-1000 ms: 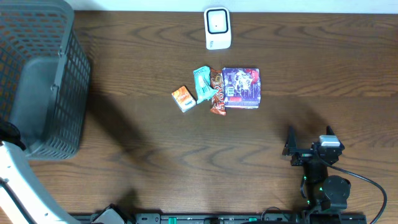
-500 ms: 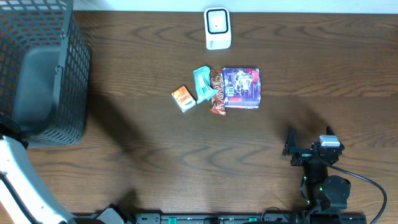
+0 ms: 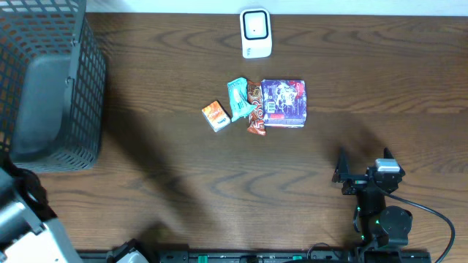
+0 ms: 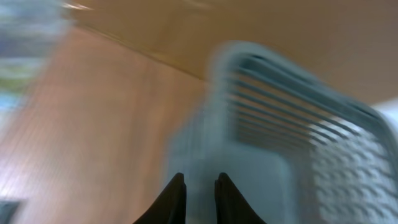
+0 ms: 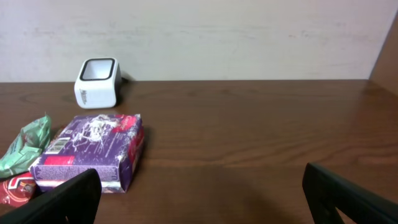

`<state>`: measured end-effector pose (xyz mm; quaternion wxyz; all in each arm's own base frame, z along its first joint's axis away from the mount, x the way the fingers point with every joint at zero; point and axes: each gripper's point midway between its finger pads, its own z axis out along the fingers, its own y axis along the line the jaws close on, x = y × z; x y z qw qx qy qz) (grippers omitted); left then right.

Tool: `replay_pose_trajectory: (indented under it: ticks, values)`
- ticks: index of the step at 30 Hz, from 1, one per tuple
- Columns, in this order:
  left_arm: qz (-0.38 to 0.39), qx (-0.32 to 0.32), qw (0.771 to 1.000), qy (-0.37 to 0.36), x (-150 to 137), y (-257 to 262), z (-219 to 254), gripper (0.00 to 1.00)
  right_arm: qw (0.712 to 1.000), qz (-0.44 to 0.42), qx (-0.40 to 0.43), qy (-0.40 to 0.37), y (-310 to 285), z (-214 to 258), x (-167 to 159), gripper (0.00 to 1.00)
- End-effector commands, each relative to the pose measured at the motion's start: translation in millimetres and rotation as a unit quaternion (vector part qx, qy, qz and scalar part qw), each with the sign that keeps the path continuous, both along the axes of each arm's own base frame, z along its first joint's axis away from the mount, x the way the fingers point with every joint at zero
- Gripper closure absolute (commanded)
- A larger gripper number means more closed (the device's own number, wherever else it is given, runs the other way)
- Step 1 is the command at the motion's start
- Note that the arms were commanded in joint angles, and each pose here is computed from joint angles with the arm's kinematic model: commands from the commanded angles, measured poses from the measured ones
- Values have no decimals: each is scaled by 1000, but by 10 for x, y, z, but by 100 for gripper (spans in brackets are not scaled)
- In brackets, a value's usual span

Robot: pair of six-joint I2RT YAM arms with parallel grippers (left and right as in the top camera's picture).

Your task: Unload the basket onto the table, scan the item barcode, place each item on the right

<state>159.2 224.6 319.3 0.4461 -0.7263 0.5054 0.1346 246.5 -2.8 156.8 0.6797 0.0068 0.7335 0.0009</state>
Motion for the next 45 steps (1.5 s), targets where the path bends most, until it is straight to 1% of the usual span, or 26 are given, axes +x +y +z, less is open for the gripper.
replay_pose_trajectory:
  ticks: [1, 2, 3, 5, 9, 11, 12, 13, 14, 15, 16, 17, 18, 20, 22, 26, 30, 34, 36, 37, 38, 41, 45]
  values:
    - [-247, 67, 967, 0, 685, -434, 315, 75, 1000, -1, -7, 0, -10, -5, -3, 1]
    - [-304, 87, 948, -10, 856, -597, 413, 70, 1000, -1, -7, 0, -10, -5, -3, 1]
    - [-347, 100, 932, -19, 976, -742, 478, 68, 1000, -1, -7, 0, -10, -5, -3, 1]
    - [-435, 118, 892, -38, 1206, -1109, 581, 63, 1000, -1, -7, 0, -10, -5, -3, 1]
    - [-552, 126, 824, -34, 1431, -1686, 548, 55, 1000, -1, -7, 0, -10, -5, -3, 1]
    - [-604, 124, 787, -18, 1511, -1971, 449, 52, 1000, -1, -7, 0, -10, -5, -3, 1]
    - [-623, 122, 773, -10, 1538, -2080, 399, 51, 1000, -1, -7, 0, -10, -5, -3, 1]
    - [-657, 118, 745, 7, 1582, -2278, 294, 48, 1000, -1, -7, 0, -10, -4, -2, 1]
    - [-672, 115, 731, 18, 1601, -2373, 229, 46, 1000, -1, -7, 0, -10, -5, -3, 1]
    - [-699, 112, 705, 40, 1638, -2544, 102, 44, 1000, -1, -7, 0, -10, -4, -2, 1]
    - [-715, 112, 688, 53, 1658, -2647, 24, 42, 1000, -1, -7, 0, -10, -5, -3, 1]
    - [-746, 113, 651, 81, 1694, -2858, -137, 34, 1000, -1, -7, 0, -10, -5, -3, 1]
    - [-760, 111, 633, 94, 1713, -2961, -226, 31, 1000, -1, -7, 0, -10, -5, -3, 1]
    - [-778, 98, 610, 118, 1744, -3124, -412, 23, 1000, -1, -7, 0, -10, -5, -3, 1]
    - [-786, 83, 596, 142, 1783, -3227, -598, 19, 1000, -1, -7, 0, -10, -5, -3, 1]
    - [-783, 57, 584, 206, 1883, -3276, -1020, 12, 1000, -1, -7, 0, -10, -5, -3, 1]
    - [-781, 23, 570, 255, 1929, -3290, -1404, 10, 1000, -1, -7, 0, -10, -5, -3, 1]
    - [-766, 9, 568, 302, 1986, -3220, -1712, 8, 1000, -1, -7, 0, -10, -5, -3, 1]
    - [-764, 2, 564, 314, 1997, -3216, -1812, 7, 1000, -1, -7, 0, -10, -5, -3, 1]
    - [-763, -1, 562, 319, 2003, -3214, -1862, 1, 1000, -1, -7, 0, -10, -5, -3, 1]
    - [-761, -2, 562, 324, 2007, -3205, -1897, 0, 1000, -1, -7, 0, -10, -5, -3, 1]
    - [-757, -7, 559, 338, 1998, -3184, -1975, 2, 1000, -1, -7, 0, -10, -5, -3, 1]
    - [-756, -13, 556, 345, 1962, -3174, -2003, 2, 1000, -1, -7, 0, -10, -5, -3, 1]
